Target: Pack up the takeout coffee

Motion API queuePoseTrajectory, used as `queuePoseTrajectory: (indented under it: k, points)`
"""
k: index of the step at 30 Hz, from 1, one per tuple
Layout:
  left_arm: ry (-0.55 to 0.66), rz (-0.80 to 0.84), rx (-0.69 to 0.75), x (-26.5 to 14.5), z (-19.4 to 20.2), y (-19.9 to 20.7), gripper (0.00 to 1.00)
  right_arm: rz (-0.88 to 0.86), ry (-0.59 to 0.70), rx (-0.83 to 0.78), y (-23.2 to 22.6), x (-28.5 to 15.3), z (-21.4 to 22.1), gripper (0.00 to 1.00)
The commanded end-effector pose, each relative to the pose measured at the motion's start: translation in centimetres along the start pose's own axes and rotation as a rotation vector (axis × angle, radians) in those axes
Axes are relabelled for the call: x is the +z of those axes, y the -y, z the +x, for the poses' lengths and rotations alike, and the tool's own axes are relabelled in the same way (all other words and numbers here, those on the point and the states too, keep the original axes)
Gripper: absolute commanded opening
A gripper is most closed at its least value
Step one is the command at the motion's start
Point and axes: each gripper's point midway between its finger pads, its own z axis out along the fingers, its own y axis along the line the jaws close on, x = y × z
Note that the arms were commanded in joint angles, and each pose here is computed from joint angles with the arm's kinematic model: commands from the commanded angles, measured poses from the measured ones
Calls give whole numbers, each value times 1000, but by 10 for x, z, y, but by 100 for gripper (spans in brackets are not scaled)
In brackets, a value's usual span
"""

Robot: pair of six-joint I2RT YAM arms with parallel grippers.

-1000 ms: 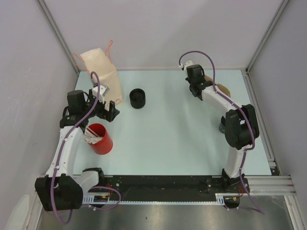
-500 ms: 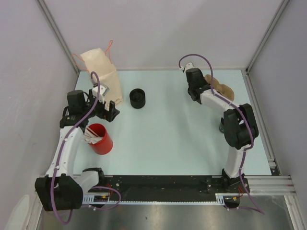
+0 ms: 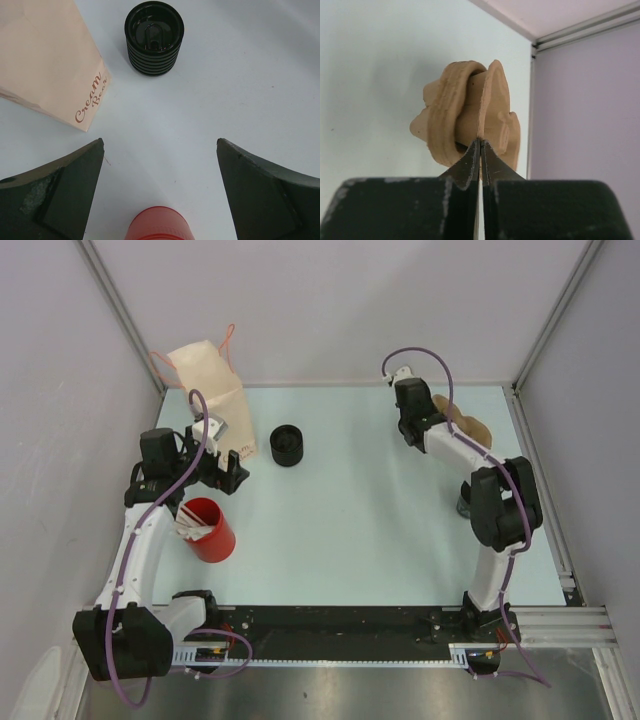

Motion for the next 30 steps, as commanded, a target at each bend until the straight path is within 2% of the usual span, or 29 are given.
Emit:
queuePoseTrajectory:
  k: [1, 2, 3, 4, 5, 6, 7, 8, 9, 11, 13, 14, 15, 16, 17, 18, 19, 20, 21, 25, 30]
  points:
    - [43, 0, 43, -4, -12, -1, 99, -80, -40, 192, 21, 0, -15, 0]
    - [45, -1, 47, -4, -12, -1, 100, -89, -43, 244, 33, 6, -10, 0]
    - [45, 1, 47, -4, -12, 0, 99, -182, -51, 297, 30, 5, -12, 0]
    - [44, -3, 46, -4, -12, -1, 99, -151, -71, 309, 36, 8, -9, 0]
    - [43, -2, 46, -4, -12, -1, 99, -98, -56, 188, 35, 4, -13, 0]
    - [44, 1, 48, -4, -12, -1, 99, 74, -26, 162, 51, 5, -7, 0]
    - [44, 1, 46, -3, -12, -1, 99, 62, -6, 141, 50, 3, -10, 0]
    - [42, 3, 46, -3, -11, 0, 99, 8, -12, 243, 48, 5, -8, 0]
    - [42, 1, 45, -3, -11, -1, 99, -67, -38, 221, 34, 1, -5, 0]
    - [42, 1, 45, -3, -11, -1, 99, -60, -19, 106, 17, -4, -10, 0]
    - [41, -1, 46, -3, -11, -1, 99, -167, -47, 234, 11, -2, -11, 0]
    - [44, 1, 46, -3, -12, -1, 99, -103, -95, 264, 24, 1, 0, 0]
    - [42, 0, 45, -4, -11, -1, 99, -23, -19, 201, 34, 1, -18, 0]
    - [44, -3, 46, -4, -12, -1, 100, 3, 0, 191, 37, -1, -16, 0]
    - [44, -4, 48, -4, -12, -1, 99, -122, 45, 258, 28, 1, -29, 0]
    - [45, -5, 47, -4, -12, -2, 99, -158, -66, 359, 34, 3, -7, 0]
    - [42, -4, 45, -4, -11, -2, 99, -151, -75, 331, 34, 3, -10, 0]
    - [44, 0, 47, -4, -11, -1, 99, -13, -44, 305, 51, 7, -12, 0]
    - [44, -4, 49, -4, -12, -2, 99, 10, -14, 253, 53, 4, -15, 0]
    - [43, 0, 46, -3, -11, -1, 100, -69, -17, 296, 49, -3, -17, 0]
    - [39, 2, 43, -2, -10, -2, 99, 28, 58, 255, 63, -14, -35, 0]
